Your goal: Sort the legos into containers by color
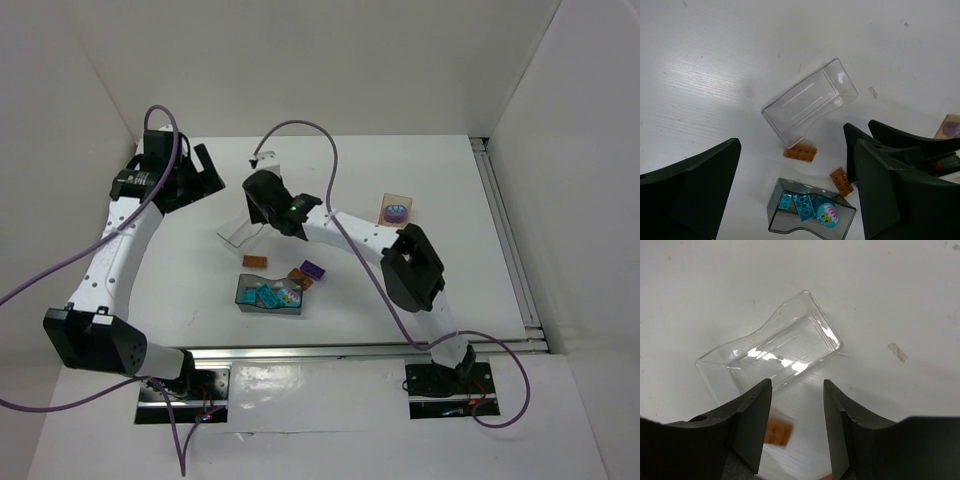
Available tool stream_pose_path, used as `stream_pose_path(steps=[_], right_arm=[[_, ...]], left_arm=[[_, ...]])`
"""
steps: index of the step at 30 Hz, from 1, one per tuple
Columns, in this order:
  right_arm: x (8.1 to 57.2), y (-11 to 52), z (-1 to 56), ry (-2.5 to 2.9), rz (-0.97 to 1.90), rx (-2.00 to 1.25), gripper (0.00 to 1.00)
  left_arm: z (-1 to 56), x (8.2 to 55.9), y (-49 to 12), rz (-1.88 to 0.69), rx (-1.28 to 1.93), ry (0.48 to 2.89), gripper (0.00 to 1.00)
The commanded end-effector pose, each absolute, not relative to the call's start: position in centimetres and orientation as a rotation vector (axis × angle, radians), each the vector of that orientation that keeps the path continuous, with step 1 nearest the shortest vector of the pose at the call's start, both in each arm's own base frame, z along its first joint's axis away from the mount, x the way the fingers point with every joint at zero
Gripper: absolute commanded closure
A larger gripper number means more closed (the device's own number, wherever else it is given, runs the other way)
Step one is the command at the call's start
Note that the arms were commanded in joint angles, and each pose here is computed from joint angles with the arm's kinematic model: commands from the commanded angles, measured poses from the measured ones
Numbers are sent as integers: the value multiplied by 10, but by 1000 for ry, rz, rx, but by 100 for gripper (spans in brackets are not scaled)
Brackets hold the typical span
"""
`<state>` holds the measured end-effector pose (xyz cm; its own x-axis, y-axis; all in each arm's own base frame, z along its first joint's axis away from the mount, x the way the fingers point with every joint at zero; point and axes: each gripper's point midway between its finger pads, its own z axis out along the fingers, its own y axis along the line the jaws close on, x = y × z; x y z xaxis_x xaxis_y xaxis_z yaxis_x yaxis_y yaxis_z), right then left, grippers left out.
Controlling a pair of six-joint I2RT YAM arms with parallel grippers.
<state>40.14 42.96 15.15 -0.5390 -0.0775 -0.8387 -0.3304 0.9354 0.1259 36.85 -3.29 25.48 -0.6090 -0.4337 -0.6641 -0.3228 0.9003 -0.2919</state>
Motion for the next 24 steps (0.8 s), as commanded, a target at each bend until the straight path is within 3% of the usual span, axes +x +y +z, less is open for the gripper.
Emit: stream_pose_path(steps=[1, 6, 15, 20, 24], right_arm=[[413, 458, 157, 2083, 365, -348, 47], [420, 467, 154, 2100, 362, -345, 46], [372, 417, 163, 2121, 406, -259, 13], [354, 383, 156, 2158, 349, -206, 9], [351, 369, 156, 2158, 375, -184, 9]], left_arm=[[288, 368, -23, -168, -538, 2172, 0], [293, 366, -19, -166, -547, 2160, 0], [249, 357, -24, -163, -540, 2281, 3], [202, 335, -51, -182, -511, 2420, 9], [160, 315, -93, -385, -570, 2505, 12]])
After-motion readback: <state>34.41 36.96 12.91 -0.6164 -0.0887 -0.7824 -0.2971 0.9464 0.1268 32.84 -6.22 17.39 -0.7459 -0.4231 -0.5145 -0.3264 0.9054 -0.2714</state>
